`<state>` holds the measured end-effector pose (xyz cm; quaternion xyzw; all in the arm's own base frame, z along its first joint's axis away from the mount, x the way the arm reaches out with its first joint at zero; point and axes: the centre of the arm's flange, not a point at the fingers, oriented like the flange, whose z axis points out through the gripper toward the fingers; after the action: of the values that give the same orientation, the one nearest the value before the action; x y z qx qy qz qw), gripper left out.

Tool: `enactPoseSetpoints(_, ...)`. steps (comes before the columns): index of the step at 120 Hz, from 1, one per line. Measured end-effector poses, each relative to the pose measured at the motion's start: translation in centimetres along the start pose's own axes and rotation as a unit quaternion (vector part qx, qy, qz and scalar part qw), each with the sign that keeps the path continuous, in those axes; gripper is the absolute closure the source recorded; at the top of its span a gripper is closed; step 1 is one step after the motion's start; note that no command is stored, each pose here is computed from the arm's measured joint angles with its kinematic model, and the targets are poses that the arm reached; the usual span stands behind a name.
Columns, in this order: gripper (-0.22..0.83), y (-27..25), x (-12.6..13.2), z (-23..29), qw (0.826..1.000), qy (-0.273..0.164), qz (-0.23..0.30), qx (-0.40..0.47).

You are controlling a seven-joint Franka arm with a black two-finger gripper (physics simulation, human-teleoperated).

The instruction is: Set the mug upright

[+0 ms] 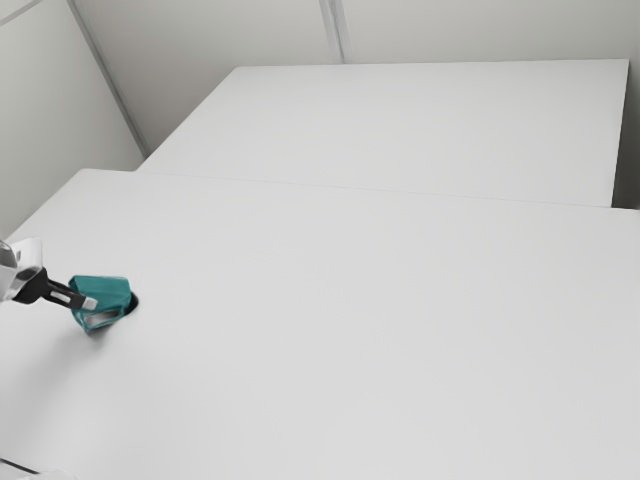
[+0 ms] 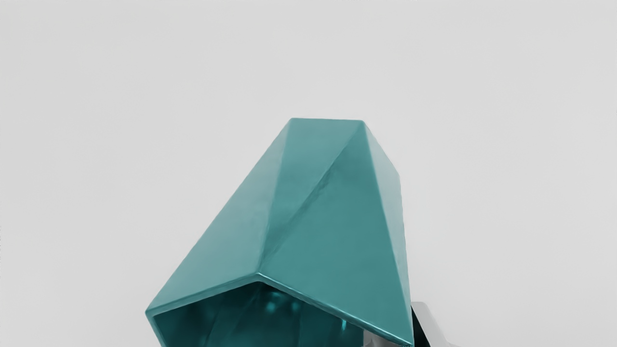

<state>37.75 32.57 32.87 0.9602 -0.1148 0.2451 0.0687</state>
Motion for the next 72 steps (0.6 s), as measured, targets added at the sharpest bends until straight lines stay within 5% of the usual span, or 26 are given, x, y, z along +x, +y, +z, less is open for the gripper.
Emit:
enactPoseSetpoints(50, 0.78, 2.2, 3.9, -2.7, 0.998, 0.006, 0.065, 0.025)
enactPoseSetpoints(72, 0.79, 7.0, 8.7, -1.1, 0.993, -0.004, 0.118, -0.005)
